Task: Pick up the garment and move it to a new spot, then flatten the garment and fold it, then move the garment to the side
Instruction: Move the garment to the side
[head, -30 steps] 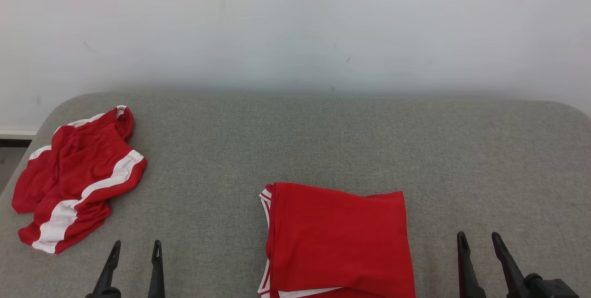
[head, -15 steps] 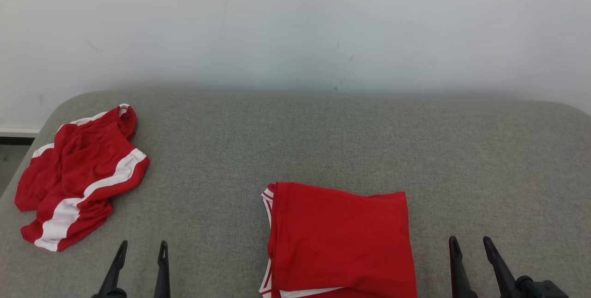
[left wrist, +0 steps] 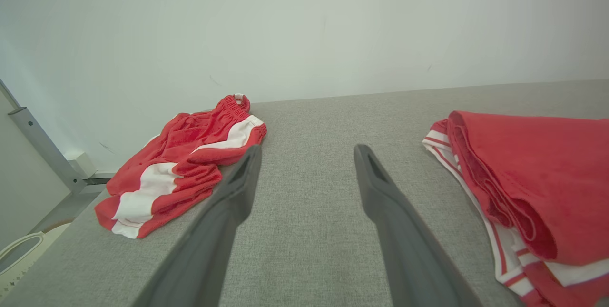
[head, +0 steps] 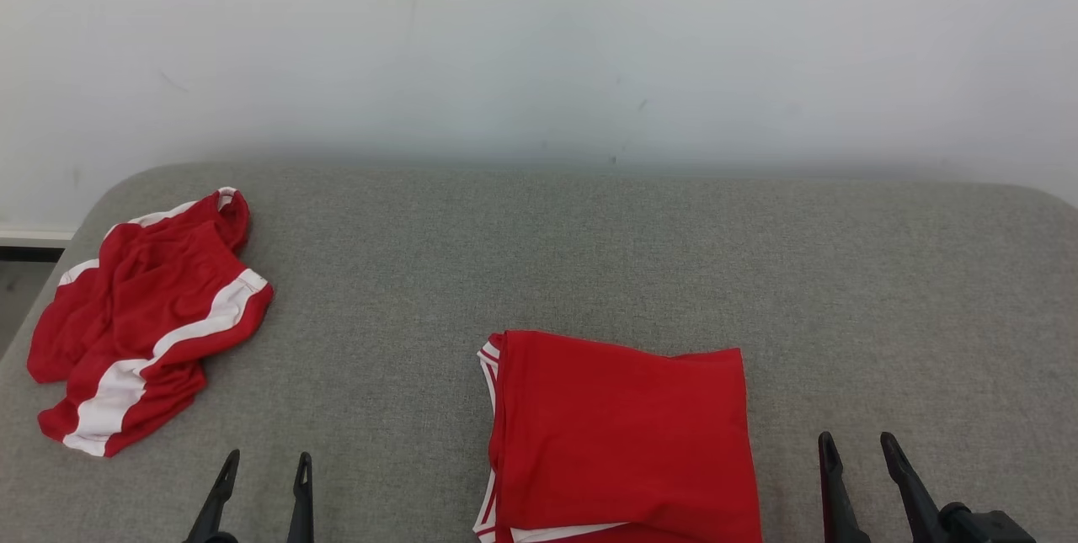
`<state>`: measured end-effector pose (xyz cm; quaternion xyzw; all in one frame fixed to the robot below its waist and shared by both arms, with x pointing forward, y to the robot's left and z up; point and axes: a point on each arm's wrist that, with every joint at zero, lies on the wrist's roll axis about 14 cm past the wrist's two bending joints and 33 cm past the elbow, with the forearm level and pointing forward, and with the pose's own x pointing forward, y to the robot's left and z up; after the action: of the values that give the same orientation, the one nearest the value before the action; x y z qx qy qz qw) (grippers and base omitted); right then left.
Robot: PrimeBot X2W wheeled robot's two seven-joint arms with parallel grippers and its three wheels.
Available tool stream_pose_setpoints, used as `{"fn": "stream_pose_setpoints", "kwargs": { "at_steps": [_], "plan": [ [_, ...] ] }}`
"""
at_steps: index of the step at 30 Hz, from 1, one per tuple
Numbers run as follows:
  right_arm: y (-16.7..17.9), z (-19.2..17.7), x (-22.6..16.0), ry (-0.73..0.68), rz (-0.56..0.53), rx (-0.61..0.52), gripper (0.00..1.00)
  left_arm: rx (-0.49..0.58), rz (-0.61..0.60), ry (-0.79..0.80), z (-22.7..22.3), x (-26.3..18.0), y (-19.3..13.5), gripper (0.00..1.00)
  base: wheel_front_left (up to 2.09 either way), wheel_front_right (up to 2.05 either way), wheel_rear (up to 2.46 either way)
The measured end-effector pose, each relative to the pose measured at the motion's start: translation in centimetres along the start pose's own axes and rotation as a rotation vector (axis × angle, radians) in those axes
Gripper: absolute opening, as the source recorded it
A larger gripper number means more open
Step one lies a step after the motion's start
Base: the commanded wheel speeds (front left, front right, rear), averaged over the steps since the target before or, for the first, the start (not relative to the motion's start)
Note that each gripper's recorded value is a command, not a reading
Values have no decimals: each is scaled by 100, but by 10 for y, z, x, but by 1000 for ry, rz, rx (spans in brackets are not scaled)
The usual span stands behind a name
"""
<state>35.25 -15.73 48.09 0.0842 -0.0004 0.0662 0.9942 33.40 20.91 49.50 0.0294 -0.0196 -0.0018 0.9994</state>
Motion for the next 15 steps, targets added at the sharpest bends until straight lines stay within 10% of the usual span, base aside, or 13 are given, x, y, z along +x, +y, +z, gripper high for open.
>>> {"fn": "stream_pose_setpoints", "kwargs": {
  "at_steps": [15],
  "plan": [
    [3, -20, -3, 65, 10, 1, 100, 5, -3, -4, 1, 1, 0, 100, 0, 0, 0]
  ]
}}
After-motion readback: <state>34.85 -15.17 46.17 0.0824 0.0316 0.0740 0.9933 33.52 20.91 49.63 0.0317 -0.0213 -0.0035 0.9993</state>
